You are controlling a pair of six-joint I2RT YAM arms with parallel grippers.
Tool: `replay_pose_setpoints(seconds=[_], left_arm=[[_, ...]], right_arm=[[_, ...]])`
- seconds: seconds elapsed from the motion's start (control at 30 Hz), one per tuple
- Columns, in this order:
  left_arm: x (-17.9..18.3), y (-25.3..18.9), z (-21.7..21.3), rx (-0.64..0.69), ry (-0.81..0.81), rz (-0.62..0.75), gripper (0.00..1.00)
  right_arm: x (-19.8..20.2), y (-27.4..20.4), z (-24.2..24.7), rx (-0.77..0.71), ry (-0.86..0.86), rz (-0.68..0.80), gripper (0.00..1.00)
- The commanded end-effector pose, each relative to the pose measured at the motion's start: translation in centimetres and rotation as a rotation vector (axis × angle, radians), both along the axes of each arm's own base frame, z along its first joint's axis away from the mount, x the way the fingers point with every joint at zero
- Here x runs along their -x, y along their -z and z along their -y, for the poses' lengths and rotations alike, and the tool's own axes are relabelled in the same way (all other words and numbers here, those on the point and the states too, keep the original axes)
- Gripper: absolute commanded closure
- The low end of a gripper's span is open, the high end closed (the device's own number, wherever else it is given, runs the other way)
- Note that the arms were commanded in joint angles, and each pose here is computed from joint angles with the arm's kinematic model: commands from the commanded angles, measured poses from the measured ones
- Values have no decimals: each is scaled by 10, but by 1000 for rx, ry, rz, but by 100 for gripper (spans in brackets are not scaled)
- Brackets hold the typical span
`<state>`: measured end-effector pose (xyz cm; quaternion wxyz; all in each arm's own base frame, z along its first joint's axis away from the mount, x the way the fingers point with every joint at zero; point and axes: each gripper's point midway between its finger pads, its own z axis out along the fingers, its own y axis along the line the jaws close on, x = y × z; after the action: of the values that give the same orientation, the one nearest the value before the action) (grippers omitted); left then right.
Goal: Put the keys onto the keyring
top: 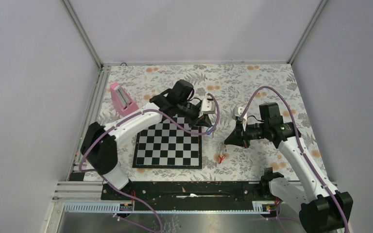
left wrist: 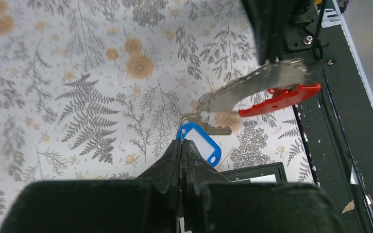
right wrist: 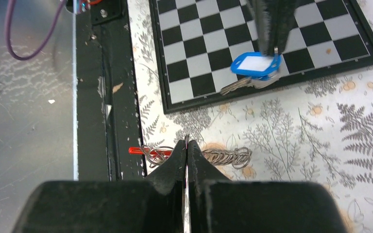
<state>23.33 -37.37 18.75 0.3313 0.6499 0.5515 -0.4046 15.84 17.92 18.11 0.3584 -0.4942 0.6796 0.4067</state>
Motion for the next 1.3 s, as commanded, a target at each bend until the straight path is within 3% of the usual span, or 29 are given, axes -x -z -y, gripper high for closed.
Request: replay_pose_setpoints(seconds=[0.0, 0.4, 0.83, 1.27], left_arm=[[11, -29, 5, 89, 34, 140, 100], [9, -39, 15, 50, -113, 260, 100], [20, -41, 10, 36, -93, 339, 100], [27, -32, 9, -12, -86, 432, 100]], right_arm=[[-12, -40, -19, -159, -75, 47, 100], [-23, -41, -31, -224, -78, -43, 100], [-46, -22, -30, -169, 24, -106, 100], [-49, -22, -36, -217, 21, -182, 100]])
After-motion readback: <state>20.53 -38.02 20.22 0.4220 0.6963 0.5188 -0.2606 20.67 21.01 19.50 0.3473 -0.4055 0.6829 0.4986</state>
